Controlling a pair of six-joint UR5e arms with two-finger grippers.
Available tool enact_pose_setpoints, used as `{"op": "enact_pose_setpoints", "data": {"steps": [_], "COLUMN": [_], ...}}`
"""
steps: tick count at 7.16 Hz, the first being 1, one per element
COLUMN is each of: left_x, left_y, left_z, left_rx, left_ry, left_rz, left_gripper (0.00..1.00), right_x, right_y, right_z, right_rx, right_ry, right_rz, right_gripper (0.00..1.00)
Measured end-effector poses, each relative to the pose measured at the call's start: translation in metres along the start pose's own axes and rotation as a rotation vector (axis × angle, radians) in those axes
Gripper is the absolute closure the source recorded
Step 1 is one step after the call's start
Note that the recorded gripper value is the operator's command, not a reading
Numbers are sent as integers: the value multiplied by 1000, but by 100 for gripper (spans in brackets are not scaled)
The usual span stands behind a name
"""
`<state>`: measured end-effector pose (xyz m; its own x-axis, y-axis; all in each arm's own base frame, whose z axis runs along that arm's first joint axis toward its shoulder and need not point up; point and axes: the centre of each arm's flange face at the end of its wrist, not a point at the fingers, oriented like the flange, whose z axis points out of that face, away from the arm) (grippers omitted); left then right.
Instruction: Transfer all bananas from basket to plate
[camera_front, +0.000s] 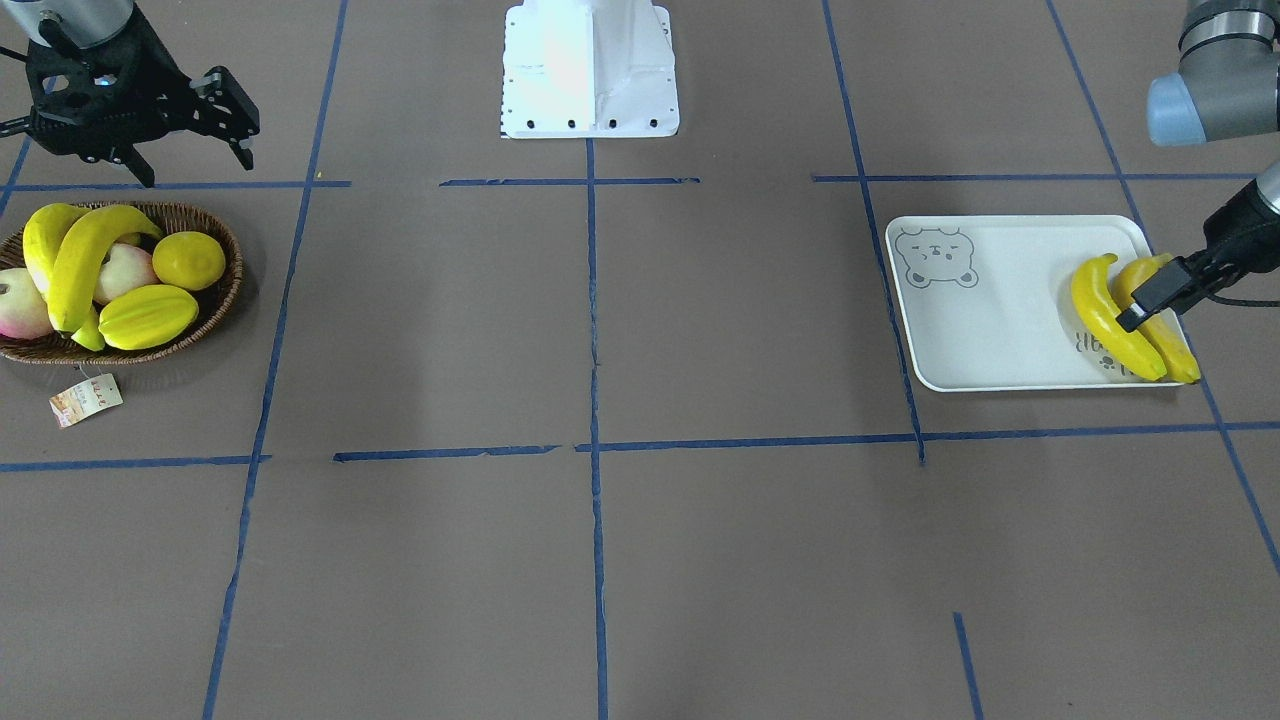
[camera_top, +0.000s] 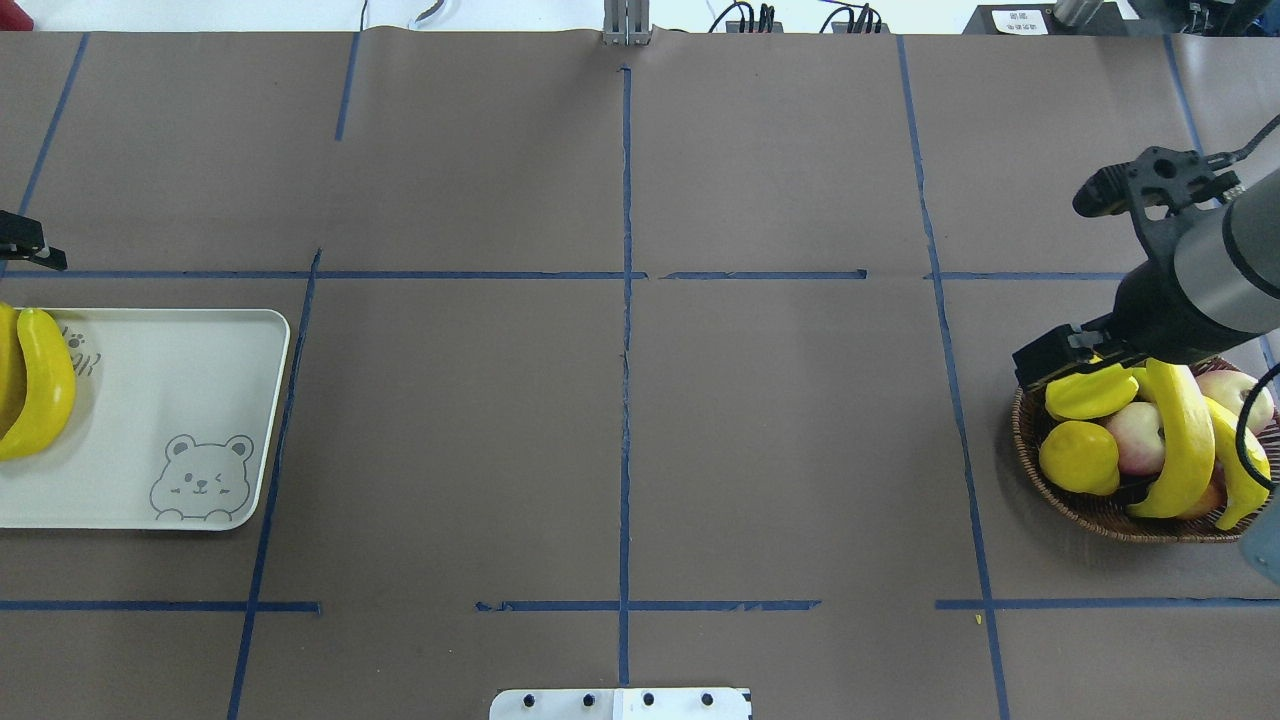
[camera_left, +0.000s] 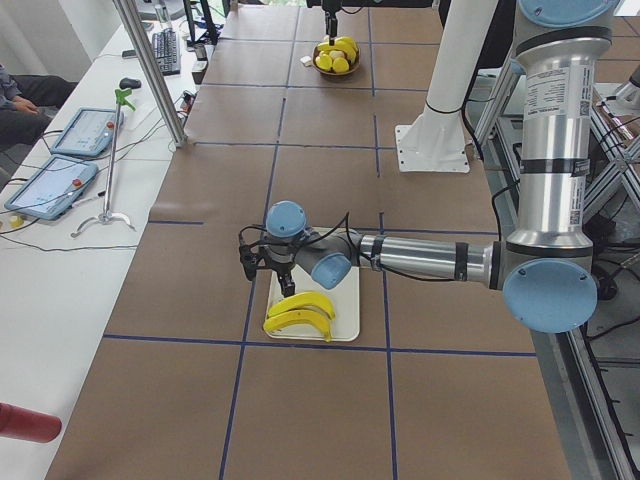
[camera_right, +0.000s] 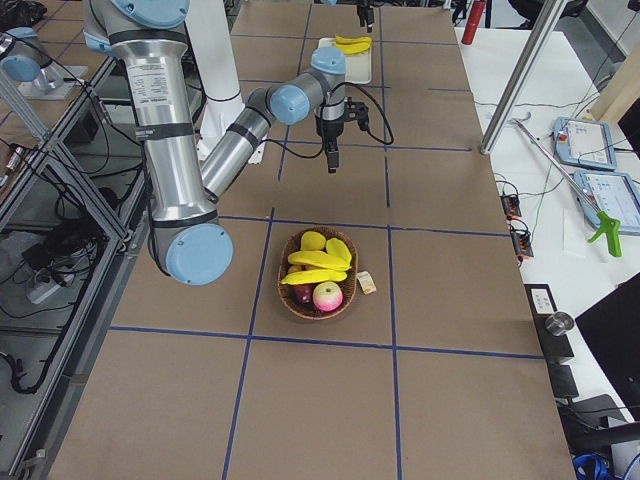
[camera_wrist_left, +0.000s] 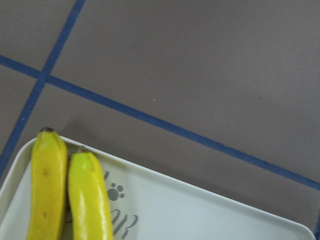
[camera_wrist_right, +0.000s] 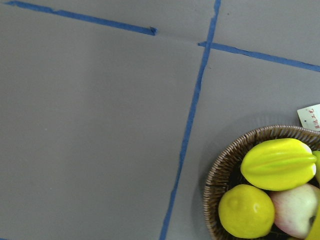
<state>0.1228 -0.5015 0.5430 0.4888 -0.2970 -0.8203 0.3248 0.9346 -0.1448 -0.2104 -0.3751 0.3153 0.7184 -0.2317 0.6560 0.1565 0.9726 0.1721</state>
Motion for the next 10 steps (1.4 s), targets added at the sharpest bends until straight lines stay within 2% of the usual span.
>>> {"op": "enact_pose_setpoints", "data": {"steps": [2, 3, 4, 6, 8, 10], "left_x": [19, 21, 24, 30, 31, 32], "left_y": [0, 1, 3, 8, 10, 11], "left_z": [-5, -6, -7, -14, -16, -17], "left_rx": [0, -7, -16, -22, -22, -22], "left_ry": [26, 34, 44, 61, 64, 67], "left_rz": [22, 25, 29, 39, 40, 42], "left_gripper": [0, 0, 0, 0, 0, 0], "right_x": [46, 68, 85, 116, 152, 168], "right_y": [33, 48, 58, 70, 89, 97], "right_z": [8, 16, 27, 53, 83, 102], "right_rx": [-35, -34, -16, 87, 169, 178], "right_ry": [44, 50, 46, 5, -33, -20], "right_rz": [-34, -26, 15, 158, 239, 299], "right_gripper": [1, 2, 2, 4, 6, 7]}}
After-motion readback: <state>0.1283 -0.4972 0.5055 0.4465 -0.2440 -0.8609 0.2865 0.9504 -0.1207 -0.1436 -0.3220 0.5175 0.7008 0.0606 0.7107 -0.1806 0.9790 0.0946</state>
